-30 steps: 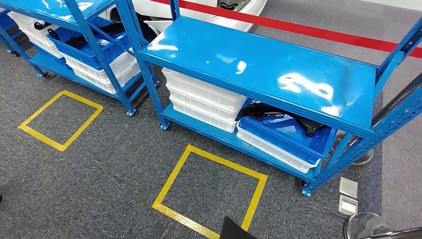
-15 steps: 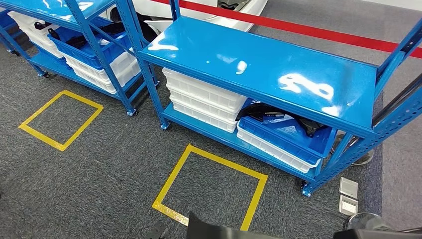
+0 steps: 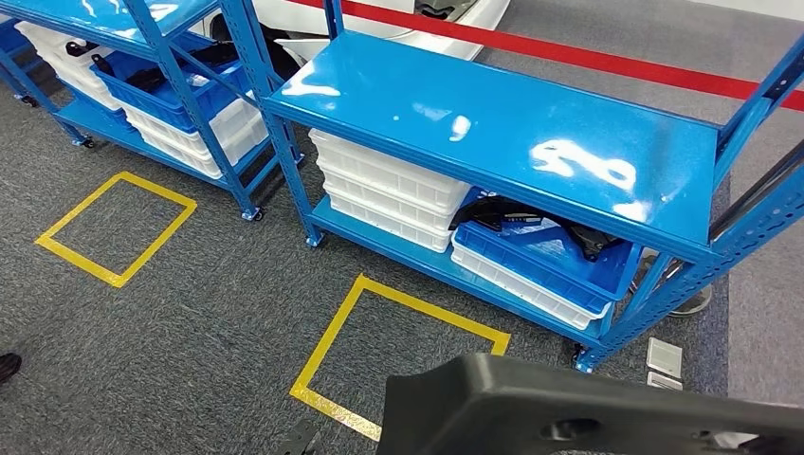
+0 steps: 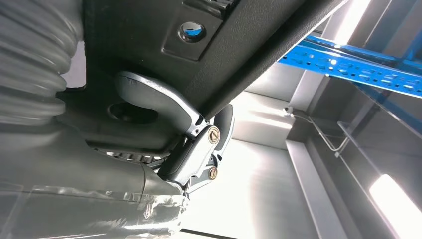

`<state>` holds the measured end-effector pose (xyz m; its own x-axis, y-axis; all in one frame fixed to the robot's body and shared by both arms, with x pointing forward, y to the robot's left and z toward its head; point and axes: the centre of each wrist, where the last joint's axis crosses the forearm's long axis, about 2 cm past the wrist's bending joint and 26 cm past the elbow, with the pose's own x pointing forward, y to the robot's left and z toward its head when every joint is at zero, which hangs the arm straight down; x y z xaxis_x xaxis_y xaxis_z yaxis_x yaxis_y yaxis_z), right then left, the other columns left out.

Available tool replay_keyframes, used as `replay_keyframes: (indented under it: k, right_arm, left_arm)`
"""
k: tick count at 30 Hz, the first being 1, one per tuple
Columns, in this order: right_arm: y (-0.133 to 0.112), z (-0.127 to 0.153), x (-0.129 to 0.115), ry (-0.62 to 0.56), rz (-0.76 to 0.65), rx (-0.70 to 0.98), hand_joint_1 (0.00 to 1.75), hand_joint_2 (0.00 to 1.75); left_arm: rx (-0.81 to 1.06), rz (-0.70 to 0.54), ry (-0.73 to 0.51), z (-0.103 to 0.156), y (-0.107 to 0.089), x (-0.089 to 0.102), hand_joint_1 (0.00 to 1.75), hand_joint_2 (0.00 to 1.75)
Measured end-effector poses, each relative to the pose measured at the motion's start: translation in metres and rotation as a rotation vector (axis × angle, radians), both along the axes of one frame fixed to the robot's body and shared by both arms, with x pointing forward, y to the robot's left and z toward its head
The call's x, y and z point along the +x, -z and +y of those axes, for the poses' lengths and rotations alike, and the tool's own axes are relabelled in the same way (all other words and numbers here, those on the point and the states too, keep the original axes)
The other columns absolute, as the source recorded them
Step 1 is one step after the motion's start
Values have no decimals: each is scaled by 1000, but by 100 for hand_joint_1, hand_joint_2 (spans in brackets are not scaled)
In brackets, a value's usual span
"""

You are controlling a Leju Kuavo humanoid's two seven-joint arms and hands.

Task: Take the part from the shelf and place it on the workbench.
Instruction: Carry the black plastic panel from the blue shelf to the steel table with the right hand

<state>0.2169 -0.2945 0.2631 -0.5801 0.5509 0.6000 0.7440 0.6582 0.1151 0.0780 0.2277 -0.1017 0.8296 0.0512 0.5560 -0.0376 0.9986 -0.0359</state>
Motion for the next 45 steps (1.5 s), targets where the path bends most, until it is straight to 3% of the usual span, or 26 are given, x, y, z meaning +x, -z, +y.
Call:
replay_keyframes:
  k: [24,33,38,42,45]
  right_arm:
    - [0,-4,4,21,14,-52,175,175]
    - [4,-4,1,22,36,-52,175,175]
    - [5,-5,0,23,41,-56,175,175]
    - [5,-5,1,22,38,-57,175,175]
    - [5,-5,1,23,39,-59,175,175]
  left_arm:
    - [42,-10,5,1,0,2,0,0]
    - [222,-121,9,0,-2,7,0,0]
    - [209,-117,18,-5,-3,8,0,0]
    - [103,-91,34,-8,-3,7,0,175]
    - [94,-91,37,-8,-3,7,0,175]
